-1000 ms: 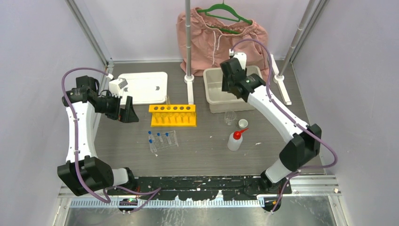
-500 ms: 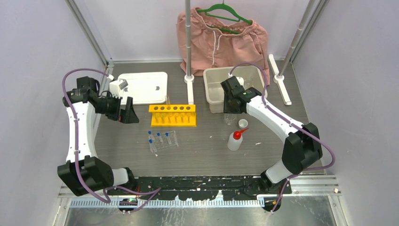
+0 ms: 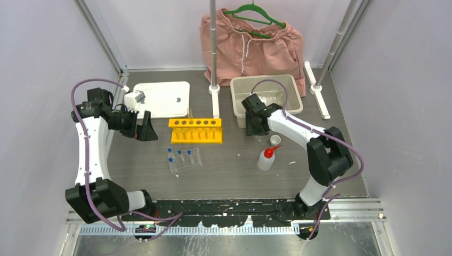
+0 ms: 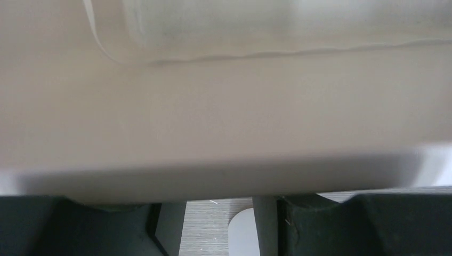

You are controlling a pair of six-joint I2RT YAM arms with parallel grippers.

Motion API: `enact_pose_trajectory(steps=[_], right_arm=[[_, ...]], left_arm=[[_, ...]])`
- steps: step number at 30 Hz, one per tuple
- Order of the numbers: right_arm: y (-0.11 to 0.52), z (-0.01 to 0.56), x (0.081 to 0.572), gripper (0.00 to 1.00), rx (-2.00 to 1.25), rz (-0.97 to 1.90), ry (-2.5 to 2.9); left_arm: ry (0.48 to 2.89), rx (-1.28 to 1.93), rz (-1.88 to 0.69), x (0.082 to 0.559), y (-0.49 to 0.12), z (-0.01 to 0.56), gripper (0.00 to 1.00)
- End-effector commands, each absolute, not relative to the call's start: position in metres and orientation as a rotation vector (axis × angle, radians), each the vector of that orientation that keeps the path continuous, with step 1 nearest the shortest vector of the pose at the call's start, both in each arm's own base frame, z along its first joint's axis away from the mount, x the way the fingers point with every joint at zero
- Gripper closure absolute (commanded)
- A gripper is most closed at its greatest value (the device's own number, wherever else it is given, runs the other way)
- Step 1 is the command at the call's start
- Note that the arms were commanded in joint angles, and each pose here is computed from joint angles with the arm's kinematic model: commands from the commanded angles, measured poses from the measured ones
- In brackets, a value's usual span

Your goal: Organize the chemistry lab equipment

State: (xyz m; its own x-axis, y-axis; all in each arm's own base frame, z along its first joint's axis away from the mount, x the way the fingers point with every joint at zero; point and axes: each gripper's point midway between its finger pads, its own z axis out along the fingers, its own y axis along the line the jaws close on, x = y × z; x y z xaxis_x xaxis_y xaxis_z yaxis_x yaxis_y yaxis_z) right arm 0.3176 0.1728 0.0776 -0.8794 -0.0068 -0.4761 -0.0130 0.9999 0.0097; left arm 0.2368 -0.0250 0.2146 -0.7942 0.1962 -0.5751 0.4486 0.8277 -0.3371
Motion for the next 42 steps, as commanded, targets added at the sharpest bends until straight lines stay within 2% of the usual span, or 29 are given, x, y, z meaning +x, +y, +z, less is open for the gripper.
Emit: enact_pose_trajectory(steps=[1, 5, 13, 19, 23, 30, 33, 37, 42], right_arm=[[0.178, 0.073, 0.327, 0.5, -0.041, -0.016, 2.594], [0.176, 0.066, 0.325, 0.56, -0.054, -0.04, 2.595], [0.182, 0.071, 0.324, 0.84, -0.104, -0.046, 2.59], [0.2, 0.106, 0.319, 0.98, -0.158, 0.024, 2.527], [0.212, 0.155, 0.32, 0.99, -0.13, 0.151, 2.459], [0.227, 0.276, 0.322, 0.99, -0.093, 0.367, 2.277], [0.227, 0.312, 0.333, 0.99, -0.085, 0.363, 2.207], [0.224, 0.318, 0.367, 0.99, -0.086, 0.247, 2.191], [0.221, 0.277, 0.424, 0.99, -0.094, 0.05, 2.248]], left_arm=[[2.429, 0.501, -0.6, 0.237, -0.024, 0.224, 0.0], [2.426, 0.502, -0.6, 0.237, -0.024, 0.225, 0.0], [2.424, 0.499, -0.598, 0.236, -0.024, 0.226, 0.0], [2.415, 0.496, -0.602, 0.237, -0.026, 0.229, 0.0], [2.413, 0.5, -0.595, 0.237, -0.025, 0.232, 0.0], [2.408, 0.506, -0.586, 0.237, -0.025, 0.234, 0.0], [2.408, 0.504, -0.593, 0.237, -0.025, 0.235, 0.0], [2.406, 0.505, -0.597, 0.237, -0.026, 0.236, 0.0], [2.4, 0.499, -0.603, 0.238, -0.026, 0.236, 0.0]])
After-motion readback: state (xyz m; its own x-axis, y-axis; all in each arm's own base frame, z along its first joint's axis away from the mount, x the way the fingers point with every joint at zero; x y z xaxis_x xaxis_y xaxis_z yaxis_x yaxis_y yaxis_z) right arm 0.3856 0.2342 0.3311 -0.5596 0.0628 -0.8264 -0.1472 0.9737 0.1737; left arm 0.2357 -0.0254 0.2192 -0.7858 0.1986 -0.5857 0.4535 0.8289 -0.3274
